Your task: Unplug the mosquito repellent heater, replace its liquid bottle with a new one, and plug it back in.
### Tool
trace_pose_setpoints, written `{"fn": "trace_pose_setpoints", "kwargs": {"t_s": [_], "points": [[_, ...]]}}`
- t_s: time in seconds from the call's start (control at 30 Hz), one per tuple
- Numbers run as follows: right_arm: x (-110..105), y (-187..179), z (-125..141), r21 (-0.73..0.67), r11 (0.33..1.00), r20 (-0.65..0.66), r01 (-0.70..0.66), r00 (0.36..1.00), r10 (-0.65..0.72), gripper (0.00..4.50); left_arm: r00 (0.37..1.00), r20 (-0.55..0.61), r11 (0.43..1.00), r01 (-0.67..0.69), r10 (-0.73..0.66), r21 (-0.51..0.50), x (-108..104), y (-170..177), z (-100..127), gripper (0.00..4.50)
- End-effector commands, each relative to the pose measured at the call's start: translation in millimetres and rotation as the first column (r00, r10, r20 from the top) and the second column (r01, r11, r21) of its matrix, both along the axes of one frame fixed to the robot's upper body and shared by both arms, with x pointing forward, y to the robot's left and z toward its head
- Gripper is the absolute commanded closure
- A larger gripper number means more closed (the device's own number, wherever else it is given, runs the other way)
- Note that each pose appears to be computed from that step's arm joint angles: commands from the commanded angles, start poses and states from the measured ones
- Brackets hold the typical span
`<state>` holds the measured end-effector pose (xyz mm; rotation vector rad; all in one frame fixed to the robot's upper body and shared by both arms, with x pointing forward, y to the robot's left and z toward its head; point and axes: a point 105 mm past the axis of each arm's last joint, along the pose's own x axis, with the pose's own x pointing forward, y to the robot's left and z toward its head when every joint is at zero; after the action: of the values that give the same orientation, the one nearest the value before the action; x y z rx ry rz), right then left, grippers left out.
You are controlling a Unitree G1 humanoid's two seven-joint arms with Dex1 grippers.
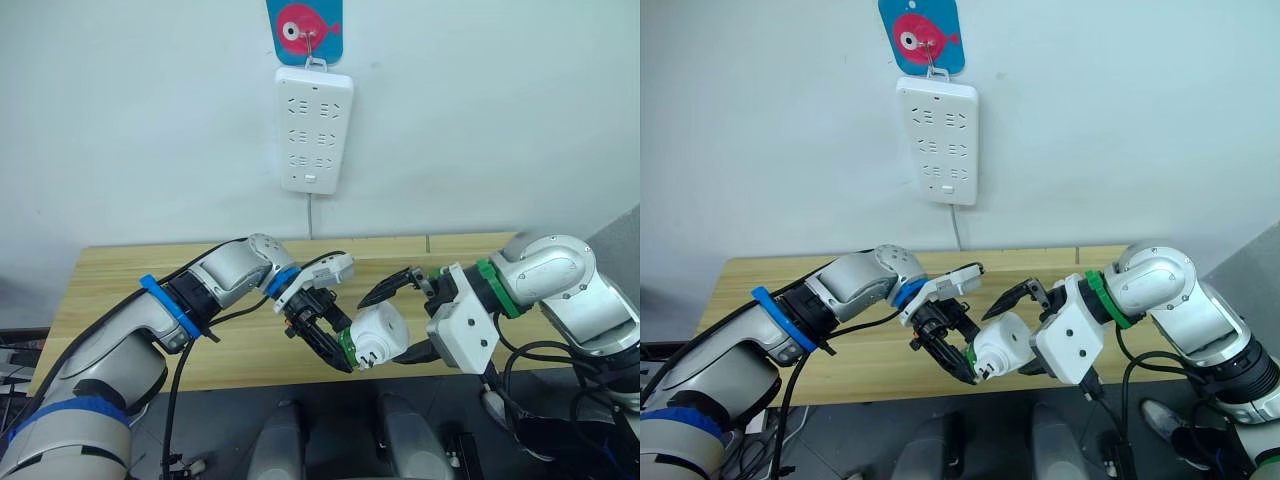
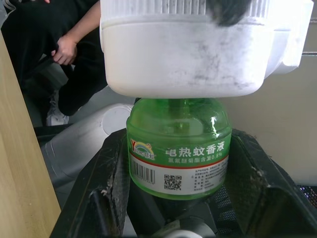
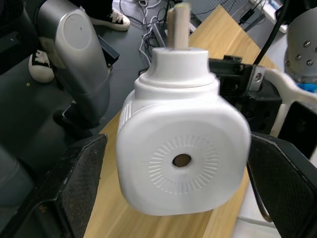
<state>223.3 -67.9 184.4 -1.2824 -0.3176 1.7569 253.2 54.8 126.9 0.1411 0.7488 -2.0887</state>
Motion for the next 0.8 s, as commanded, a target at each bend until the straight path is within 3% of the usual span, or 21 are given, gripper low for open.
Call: {"fn": "trace_pose_setpoints", "kwargs": {"t_s": [0.03,0.1,0.27,0.5,0.57,0.63,0.7,0.8], "points": [[-6,2,2,-0.006,0.999,0.027,-0.032,0.999,0.032,0.92,1.000,-0.003,0.999,0.030,-0.030,-0.042,-4,-3,11,2.01],[-4,2,2,-0.001,1.000,0.035,-0.028,0.999,0.028,1.54,1.000,-0.005,0.999,0.029,-0.029,-0.045,-4,-3,11,2.01],[-1,3,3,0.014,1.000,0.049,-0.024,0.999,0.023,1.54,0.999,-0.015,0.998,0.033,-0.034,-0.058,-6,-3,13,2.01],[-1,-6,4,0.044,0.998,0.030,0.037,0.999,-0.038,1.54,1.000,0.008,0.992,-0.029,0.030,-0.120,8,-2,32,0.06],[-2,-16,-1,0.037,0.996,0.015,0.082,0.996,-0.083,1.54,0.997,0.060,0.989,-0.047,0.056,-0.142,15,2,40,0.00],[1,-29,-8,0.046,0.980,-0.042,0.194,0.980,-0.192,1.54,0.974,0.220,0.990,-0.025,0.055,-0.138,23,11,41,0.00],[9,-43,-14,0.075,0.920,-0.163,0.385,0.915,-0.369,1.54,0.931,0.362,0.991,-0.001,0.049,-0.131,30,18,42,0.00],[20,-62,-24,0.068,0.731,-0.407,0.679,0.688,-0.601,1.54,0.847,0.526,0.988,0.001,0.081,-0.153,41,21,40,0.00]]}}
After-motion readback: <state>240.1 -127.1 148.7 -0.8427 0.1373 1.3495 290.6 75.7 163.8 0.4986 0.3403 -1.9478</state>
